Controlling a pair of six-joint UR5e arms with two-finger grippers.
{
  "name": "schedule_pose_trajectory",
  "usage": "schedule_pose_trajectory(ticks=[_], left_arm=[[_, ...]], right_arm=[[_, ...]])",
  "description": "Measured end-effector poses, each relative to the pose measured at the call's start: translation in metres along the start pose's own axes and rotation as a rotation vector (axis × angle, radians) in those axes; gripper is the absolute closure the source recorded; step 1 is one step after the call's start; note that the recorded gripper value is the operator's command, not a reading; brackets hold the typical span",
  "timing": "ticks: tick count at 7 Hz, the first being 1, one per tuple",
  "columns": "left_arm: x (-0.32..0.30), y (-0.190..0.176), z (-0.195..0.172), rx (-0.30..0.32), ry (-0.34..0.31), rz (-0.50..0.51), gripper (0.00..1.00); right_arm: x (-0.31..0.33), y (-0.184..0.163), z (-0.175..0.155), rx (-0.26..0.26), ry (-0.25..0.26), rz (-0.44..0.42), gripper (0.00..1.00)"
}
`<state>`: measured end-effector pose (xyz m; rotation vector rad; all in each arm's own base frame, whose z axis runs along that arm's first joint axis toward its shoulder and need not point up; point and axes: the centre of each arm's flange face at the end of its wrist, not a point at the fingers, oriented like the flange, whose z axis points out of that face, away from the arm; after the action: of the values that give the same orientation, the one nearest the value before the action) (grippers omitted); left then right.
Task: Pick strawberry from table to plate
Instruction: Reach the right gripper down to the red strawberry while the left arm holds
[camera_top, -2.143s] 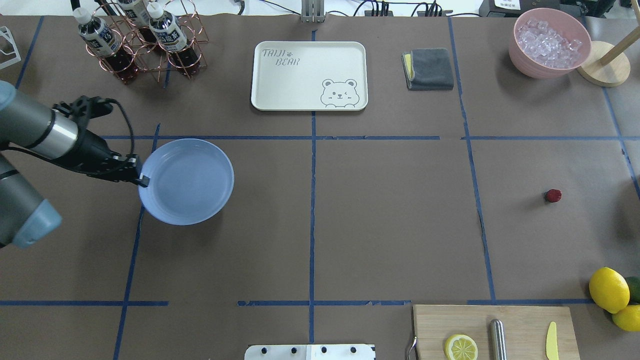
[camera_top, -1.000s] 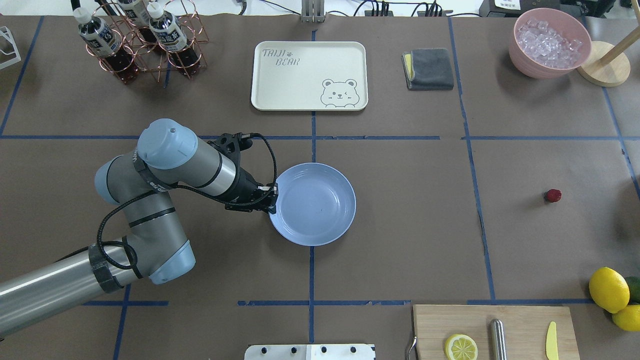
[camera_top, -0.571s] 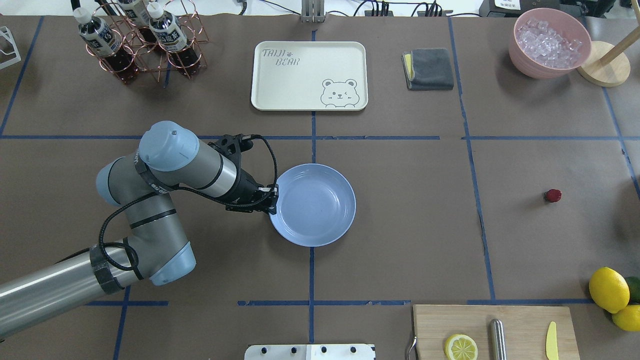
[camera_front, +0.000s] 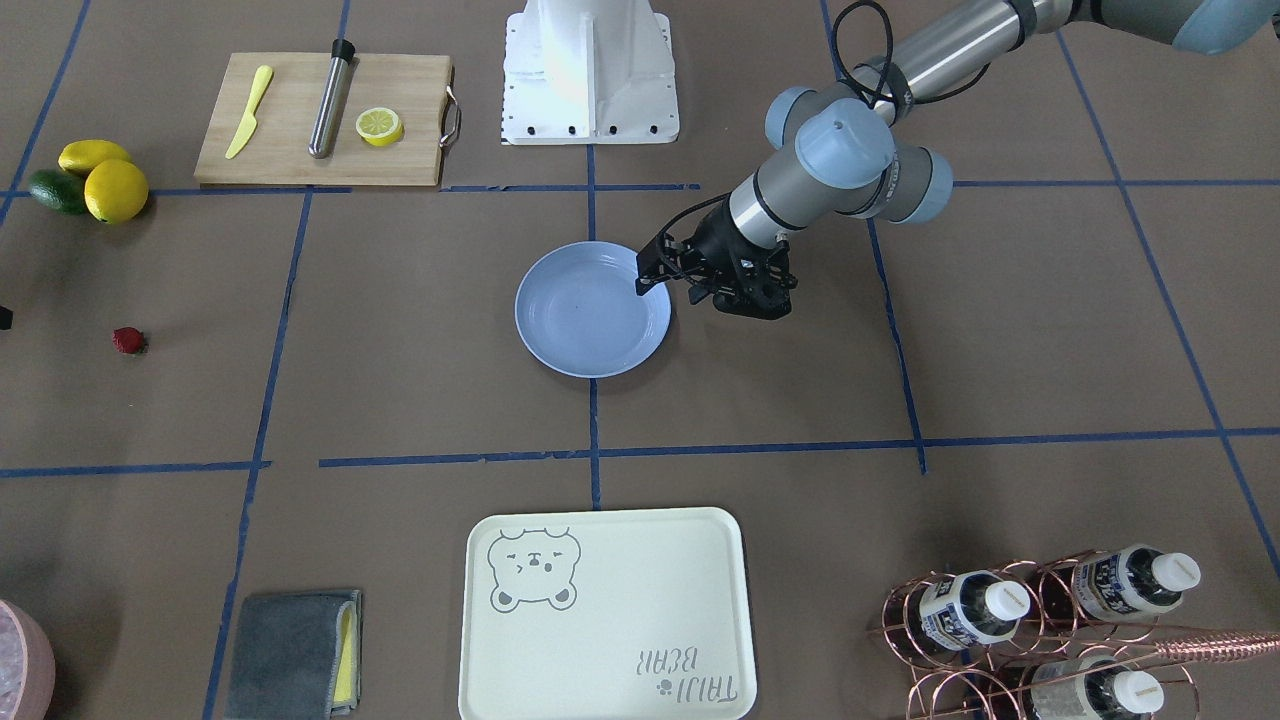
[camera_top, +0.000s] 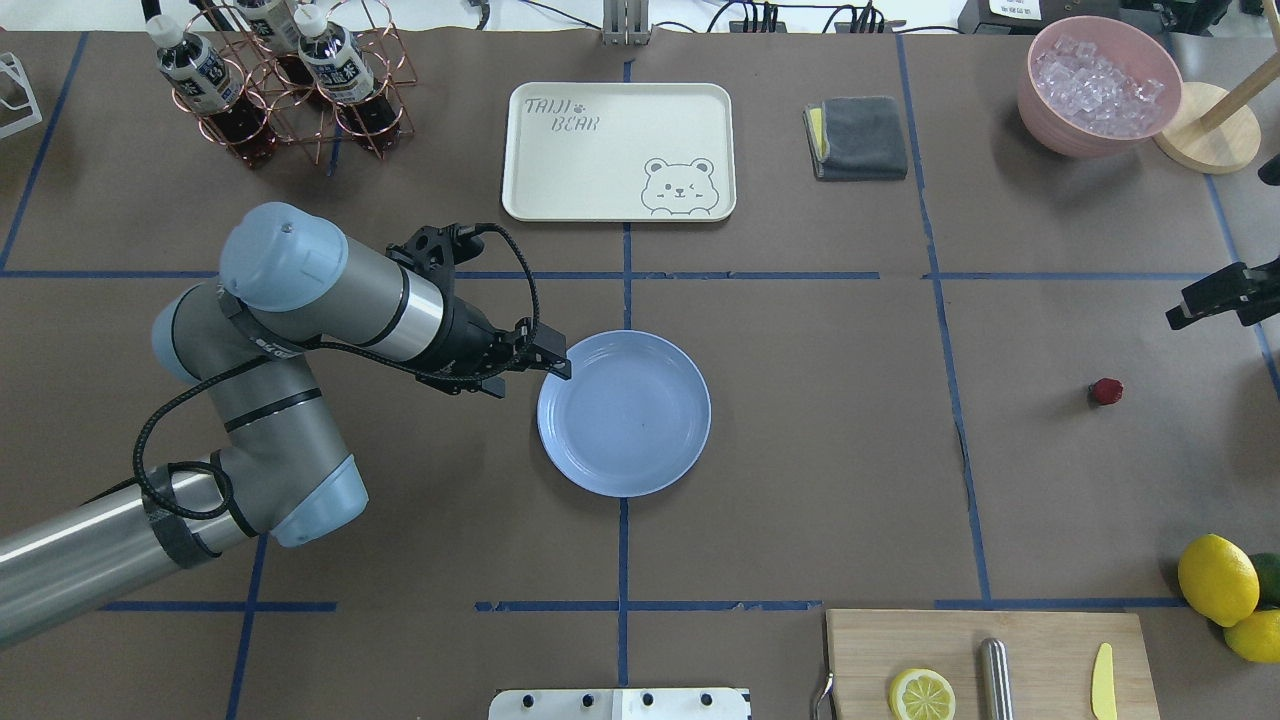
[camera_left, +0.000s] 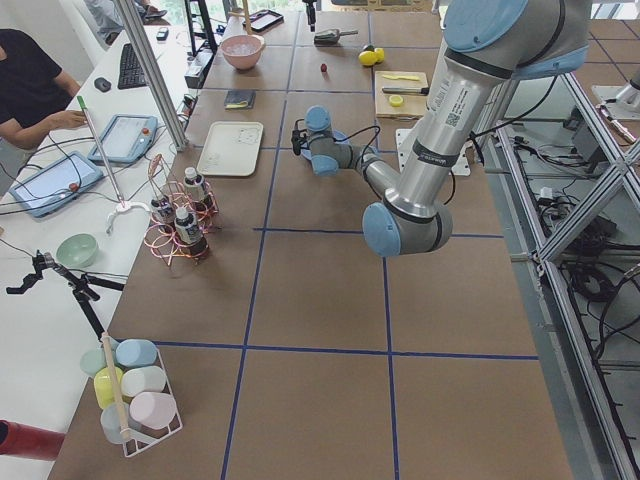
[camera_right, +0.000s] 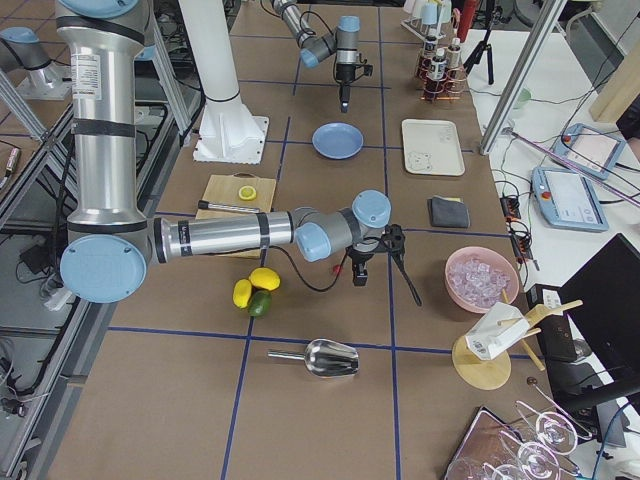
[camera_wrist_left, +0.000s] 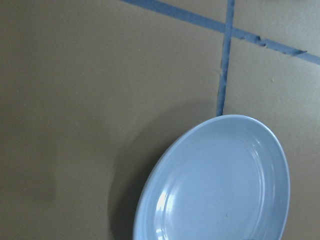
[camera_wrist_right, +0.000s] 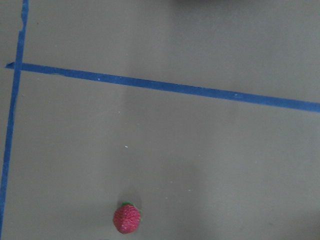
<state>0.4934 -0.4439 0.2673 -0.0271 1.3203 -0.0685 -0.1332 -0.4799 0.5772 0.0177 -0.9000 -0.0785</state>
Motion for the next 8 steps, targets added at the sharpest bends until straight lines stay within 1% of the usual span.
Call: schedule_pose_trajectory(ticks=[1,2,4,5,6,7,8], left_arm=[[0.000,-0.001,-0.006,0.007,0.005,0.001,0.06],[0.000,-0.001,-0.008,0.010,0.007,0.001,0.06],[-0.001,-0.001,-0.009,0.013,0.007,0.001,0.05],[-0.001,-0.001,-0.009,0.013,0.006,0.001,0.05],[-0.001,-0.001,-0.009,0.013,0.006,0.001,0.05],[-0.002,-0.001,-0.009,0.014,0.006,0.001,0.05],[-0.002,-0.001,-0.009,0.014,0.006,0.001,0.05]], right_arm=[[-0.021,0.010,0.028,0.014,0.022,0.034,0.02],[-0.034,0.017,0.049,0.026,0.042,0.055,0.03],[-0.035,0.025,0.078,0.016,0.062,0.063,0.07],[-0.033,0.027,0.086,0.007,0.068,0.066,0.14],[-0.033,0.028,0.090,0.001,0.072,0.065,0.59],[-0.033,0.029,0.093,-0.002,0.075,0.062,0.86],[-0.034,0.030,0.095,-0.002,0.078,0.060,1.00]])
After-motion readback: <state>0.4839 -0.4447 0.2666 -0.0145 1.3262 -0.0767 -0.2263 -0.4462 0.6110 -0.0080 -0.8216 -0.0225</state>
